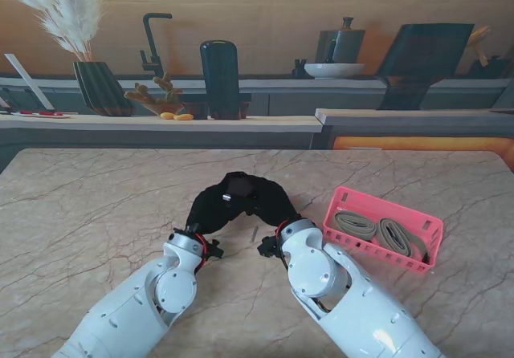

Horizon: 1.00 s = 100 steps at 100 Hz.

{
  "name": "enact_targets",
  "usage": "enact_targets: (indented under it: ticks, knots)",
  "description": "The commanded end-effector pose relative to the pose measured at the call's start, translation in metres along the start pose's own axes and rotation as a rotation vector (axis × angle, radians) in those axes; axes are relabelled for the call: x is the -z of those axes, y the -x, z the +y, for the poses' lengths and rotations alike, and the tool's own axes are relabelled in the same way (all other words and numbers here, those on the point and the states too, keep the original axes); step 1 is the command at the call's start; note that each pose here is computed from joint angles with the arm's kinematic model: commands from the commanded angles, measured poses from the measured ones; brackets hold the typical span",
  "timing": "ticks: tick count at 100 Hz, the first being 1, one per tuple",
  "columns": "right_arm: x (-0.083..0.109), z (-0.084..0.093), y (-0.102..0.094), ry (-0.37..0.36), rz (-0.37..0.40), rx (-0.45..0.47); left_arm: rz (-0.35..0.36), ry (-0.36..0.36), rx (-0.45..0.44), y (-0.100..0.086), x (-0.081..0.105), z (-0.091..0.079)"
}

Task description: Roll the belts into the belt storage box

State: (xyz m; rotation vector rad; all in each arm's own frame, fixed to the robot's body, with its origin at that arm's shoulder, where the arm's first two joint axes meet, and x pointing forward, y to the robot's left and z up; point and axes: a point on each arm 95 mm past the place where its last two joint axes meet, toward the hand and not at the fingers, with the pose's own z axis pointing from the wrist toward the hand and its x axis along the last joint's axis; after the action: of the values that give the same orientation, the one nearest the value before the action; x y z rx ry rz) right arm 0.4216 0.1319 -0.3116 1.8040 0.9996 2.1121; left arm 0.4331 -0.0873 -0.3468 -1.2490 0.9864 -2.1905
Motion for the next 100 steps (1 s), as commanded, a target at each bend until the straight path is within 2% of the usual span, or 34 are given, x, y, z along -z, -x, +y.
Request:
enact_targets:
  ticks: [1,20,34,54,80,90,100]
  knots:
    - [0.002,-0.008,-0.006,-0.016,-0.012,-0.045,0.030,-0.014,0.028,-0.012,-0.003,0.001]
    - [0.001,-0.009,-0.006,0.012,-0.067,-0.124,0.015,-0.024,0.104,-0.017,-0.001,0.002]
    - [-0.002,-0.007,-0.003,0.075,-0.110,-0.168,0.015,-0.025,0.167,-0.021,0.001,0.002]
    - [-0.004,0.001,-0.001,0.148,-0.139,-0.205,0.024,0.006,0.181,-0.023,0.003,0.003]
    - [-0.007,0.009,-0.001,0.199,-0.104,-0.191,0.032,0.053,0.182,-0.024,0.006,0.004]
    - [-0.006,0.013,-0.002,0.215,-0.063,-0.186,0.025,0.067,0.187,-0.023,0.007,0.003]
    - [-0.001,0.019,-0.002,0.227,-0.005,-0.142,0.014,0.065,0.194,-0.021,0.008,0.000]
